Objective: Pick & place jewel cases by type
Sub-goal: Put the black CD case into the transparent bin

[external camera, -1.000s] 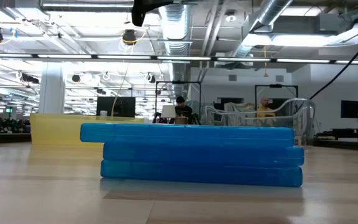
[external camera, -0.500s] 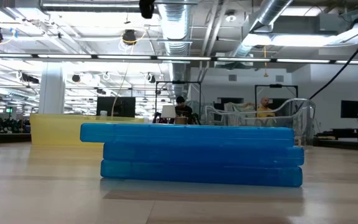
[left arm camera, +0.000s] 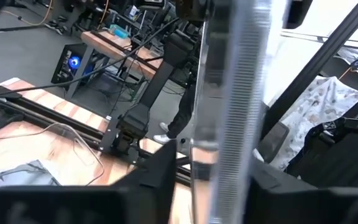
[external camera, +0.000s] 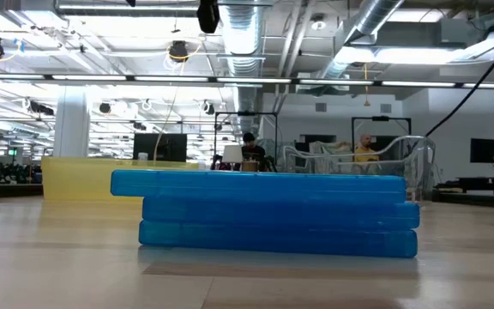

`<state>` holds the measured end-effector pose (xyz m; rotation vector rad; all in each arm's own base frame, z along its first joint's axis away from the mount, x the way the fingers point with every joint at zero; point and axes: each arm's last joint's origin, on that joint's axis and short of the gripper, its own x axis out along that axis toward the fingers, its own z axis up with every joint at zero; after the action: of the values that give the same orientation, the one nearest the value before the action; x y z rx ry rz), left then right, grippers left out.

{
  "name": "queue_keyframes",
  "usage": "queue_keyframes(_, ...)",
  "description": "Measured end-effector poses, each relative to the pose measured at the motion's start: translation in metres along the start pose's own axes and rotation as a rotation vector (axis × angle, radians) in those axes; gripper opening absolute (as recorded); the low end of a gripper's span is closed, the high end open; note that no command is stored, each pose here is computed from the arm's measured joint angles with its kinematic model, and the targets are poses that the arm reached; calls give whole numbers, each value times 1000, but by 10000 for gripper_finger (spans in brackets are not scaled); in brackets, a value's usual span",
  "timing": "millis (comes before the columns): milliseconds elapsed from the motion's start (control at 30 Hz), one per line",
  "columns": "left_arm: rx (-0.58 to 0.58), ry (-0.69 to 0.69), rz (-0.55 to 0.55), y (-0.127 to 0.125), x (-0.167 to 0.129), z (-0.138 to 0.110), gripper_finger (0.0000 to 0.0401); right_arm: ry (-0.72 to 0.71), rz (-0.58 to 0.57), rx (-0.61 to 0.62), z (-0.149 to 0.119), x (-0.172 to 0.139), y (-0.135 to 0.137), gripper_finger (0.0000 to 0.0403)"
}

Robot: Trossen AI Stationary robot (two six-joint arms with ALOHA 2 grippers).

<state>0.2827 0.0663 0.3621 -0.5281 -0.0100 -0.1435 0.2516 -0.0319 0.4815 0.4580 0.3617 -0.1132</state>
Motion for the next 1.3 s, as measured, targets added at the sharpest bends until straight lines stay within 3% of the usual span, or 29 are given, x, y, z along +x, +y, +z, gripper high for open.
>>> queue_keyframes(167, 32, -2, -1, 0, 0, 0, 14, 0, -2, 1, 0, 0, 0, 58)
queue_keyframes(433, 53, 6, 13, 1, 0, -1, 13, 25, -12, -5, -2, -1, -1, 89)
queue_keyframes(767, 125, 53, 90, 8, -5, -3, 4, 296, -123, 1, -30, -23, -11, 163)
queue_keyframes(900, 263, 132, 129, 0, -1, 2, 4, 356, -157, 33, -36, -30, -13, 179)
queue_keyframes(1033, 443, 317, 280, -3, 5, 11, 3, 357, -168, 58, -38, -38, -12, 184)
queue_keyframes(1300, 818, 529, 549, -2, 29, 44, 3, 325, -225, 108, -38, -43, -14, 168)
